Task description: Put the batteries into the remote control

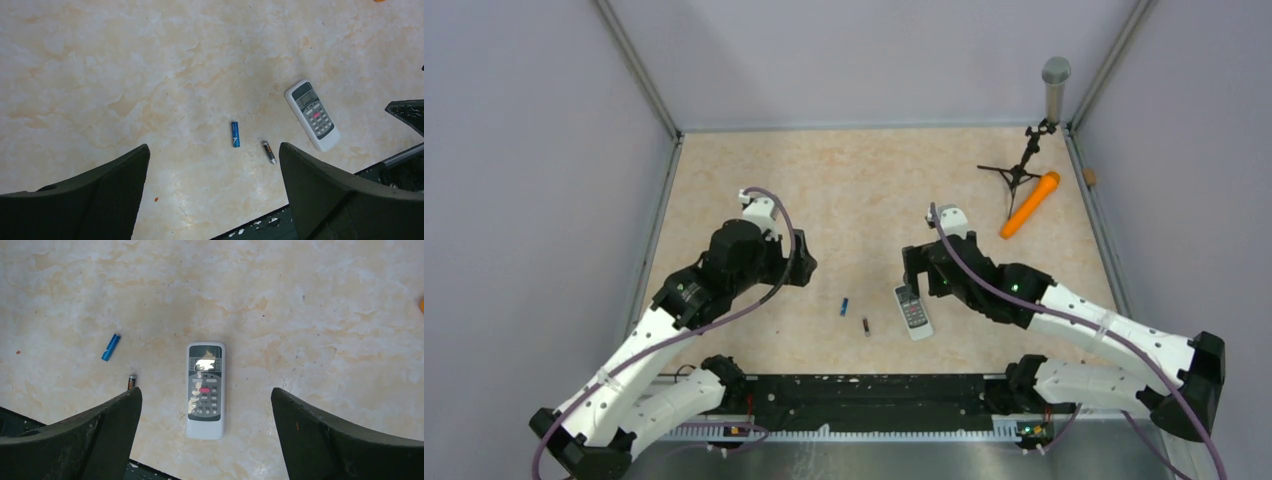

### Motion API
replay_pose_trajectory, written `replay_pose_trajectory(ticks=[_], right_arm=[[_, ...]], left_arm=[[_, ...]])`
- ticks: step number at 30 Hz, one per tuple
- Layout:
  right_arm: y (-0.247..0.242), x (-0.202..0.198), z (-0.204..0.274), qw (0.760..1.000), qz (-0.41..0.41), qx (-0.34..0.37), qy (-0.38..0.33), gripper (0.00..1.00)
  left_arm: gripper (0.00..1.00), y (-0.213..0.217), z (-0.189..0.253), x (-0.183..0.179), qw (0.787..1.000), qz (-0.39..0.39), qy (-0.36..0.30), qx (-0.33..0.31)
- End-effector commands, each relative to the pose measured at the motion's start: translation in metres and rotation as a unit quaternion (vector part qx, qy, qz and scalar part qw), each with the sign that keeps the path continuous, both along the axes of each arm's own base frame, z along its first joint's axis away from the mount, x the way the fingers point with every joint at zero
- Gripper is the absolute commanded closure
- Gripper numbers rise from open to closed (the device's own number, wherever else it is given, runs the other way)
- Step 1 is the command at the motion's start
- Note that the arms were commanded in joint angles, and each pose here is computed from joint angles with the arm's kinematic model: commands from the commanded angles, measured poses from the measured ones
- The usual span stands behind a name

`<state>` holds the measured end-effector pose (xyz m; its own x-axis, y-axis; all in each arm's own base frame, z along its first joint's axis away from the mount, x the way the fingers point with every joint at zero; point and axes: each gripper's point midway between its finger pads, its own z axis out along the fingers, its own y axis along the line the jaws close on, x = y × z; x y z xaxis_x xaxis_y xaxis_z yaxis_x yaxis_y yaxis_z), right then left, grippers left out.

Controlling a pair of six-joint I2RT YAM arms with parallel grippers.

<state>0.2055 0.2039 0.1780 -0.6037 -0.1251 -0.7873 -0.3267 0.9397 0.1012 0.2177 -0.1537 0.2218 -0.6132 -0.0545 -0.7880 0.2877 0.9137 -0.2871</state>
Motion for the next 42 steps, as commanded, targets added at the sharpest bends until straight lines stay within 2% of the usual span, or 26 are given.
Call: replay_pose_trajectory(ticks=[1,14,24,42], right_arm=[[-0.004,-0.011,-0.012,1.0,0.001,0.0,0.024,0.01],[0.011,-0.037,-0.063,0.993,0.053,-0.007,0.105,0.07],[0.01,-0.043,-0.104,0.986,0.03,-0.064,0.151,0.15],[0.014,-0.048,-0.154,0.978,-0.001,-0.083,0.189,0.18]], left_arm=[[0.01,0.0,0.017,-0.004,1.0,-0.021,-0.02,-0.001],[0.01,-0.001,0.011,-0.007,0.998,-0.056,-0.032,0.022],[0.01,-0.001,0.004,-0.01,0.998,-0.06,-0.03,0.021],[0.01,0.0,-0.001,-0.014,0.998,-0.063,-0.027,0.018]])
